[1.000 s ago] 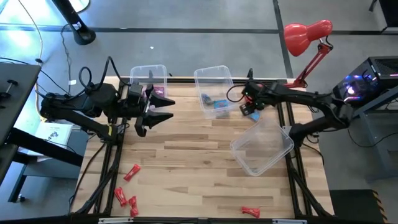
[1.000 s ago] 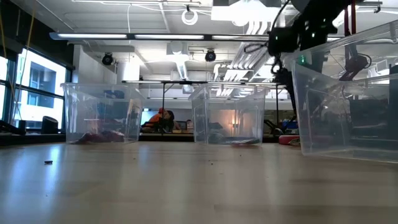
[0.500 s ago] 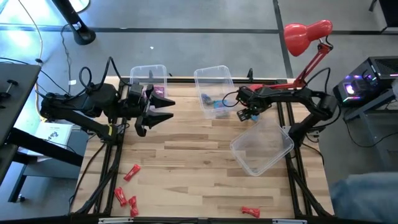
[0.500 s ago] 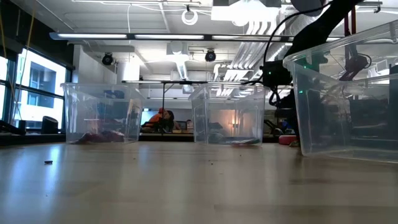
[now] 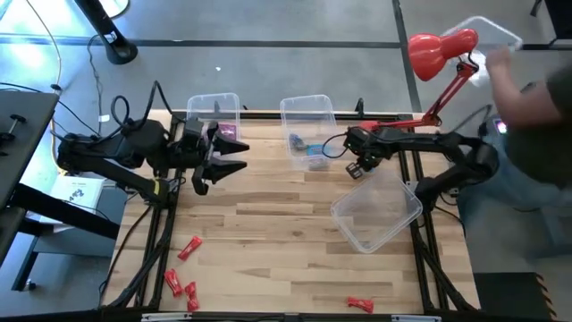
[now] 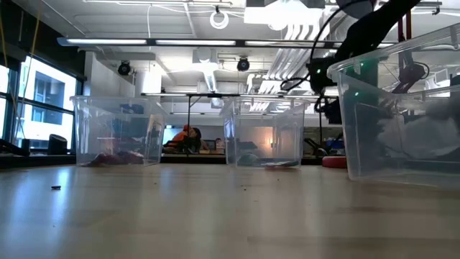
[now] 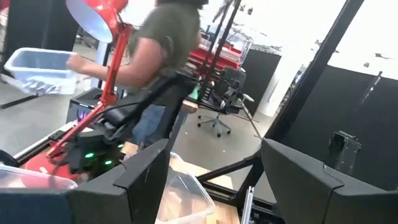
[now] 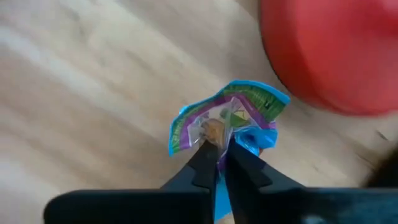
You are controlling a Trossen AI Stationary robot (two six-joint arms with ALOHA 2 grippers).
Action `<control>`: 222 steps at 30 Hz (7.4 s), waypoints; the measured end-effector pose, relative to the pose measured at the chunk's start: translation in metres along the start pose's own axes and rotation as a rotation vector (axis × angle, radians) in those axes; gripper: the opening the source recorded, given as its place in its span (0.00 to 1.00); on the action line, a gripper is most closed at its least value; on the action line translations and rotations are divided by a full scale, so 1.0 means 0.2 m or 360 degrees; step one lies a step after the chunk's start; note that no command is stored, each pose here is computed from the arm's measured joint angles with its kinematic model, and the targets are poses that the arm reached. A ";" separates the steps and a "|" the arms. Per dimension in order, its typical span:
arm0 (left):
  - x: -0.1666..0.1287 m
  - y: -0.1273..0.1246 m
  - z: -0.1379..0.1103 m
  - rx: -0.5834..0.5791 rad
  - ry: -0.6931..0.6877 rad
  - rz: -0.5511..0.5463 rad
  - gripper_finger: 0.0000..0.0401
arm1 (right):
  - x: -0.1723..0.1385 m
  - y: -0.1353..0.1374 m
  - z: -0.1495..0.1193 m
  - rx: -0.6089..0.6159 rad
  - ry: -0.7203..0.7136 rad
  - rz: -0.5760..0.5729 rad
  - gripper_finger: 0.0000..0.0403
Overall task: Sort candy
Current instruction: Put the candy into the top right transparent bin, then adjust the transparent bins, then put the red chocolate into the right transparent bin
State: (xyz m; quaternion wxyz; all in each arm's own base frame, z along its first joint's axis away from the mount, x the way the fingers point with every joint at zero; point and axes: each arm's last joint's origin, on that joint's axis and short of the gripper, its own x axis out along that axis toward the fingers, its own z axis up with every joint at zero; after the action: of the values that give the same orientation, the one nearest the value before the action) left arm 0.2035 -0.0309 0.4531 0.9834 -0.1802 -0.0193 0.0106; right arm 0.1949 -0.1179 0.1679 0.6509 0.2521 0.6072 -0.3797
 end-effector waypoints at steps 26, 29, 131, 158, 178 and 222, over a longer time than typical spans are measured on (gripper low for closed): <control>0.03 0.13 -0.03 0.0037 0.0099 0.0367 0.62 | -0.70 0.25 0.25 0.0136 -0.1385 0.0890 0.03; 0.06 0.14 -0.05 0.0041 0.0144 0.0358 0.62 | -0.70 0.29 0.31 0.0012 -0.1387 0.0801 0.10; 0.36 0.91 -0.36 0.0166 0.1086 0.0968 0.00 | -0.74 0.26 -0.43 -0.0157 -0.0224 0.0199 0.00; 0.70 1.16 -0.67 -0.0053 0.1117 0.0769 0.00 | -0.48 0.17 0.00 0.0190 -0.0905 0.0360 0.00; 0.52 1.08 -0.65 -0.0037 0.1536 0.0819 0.00 | -0.51 0.23 0.11 0.0125 -0.1118 0.0620 0.00; -0.08 0.14 -0.31 -0.0188 0.1155 0.0350 0.00 | -0.65 0.14 0.24 -0.0128 -0.0944 0.0386 0.00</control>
State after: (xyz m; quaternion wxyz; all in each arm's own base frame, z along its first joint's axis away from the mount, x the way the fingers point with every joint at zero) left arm 0.1894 -0.0272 0.3841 0.9072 -0.2297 0.3489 0.0503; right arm 0.2499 -0.1147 0.2989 0.8494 0.1752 0.3711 -0.3319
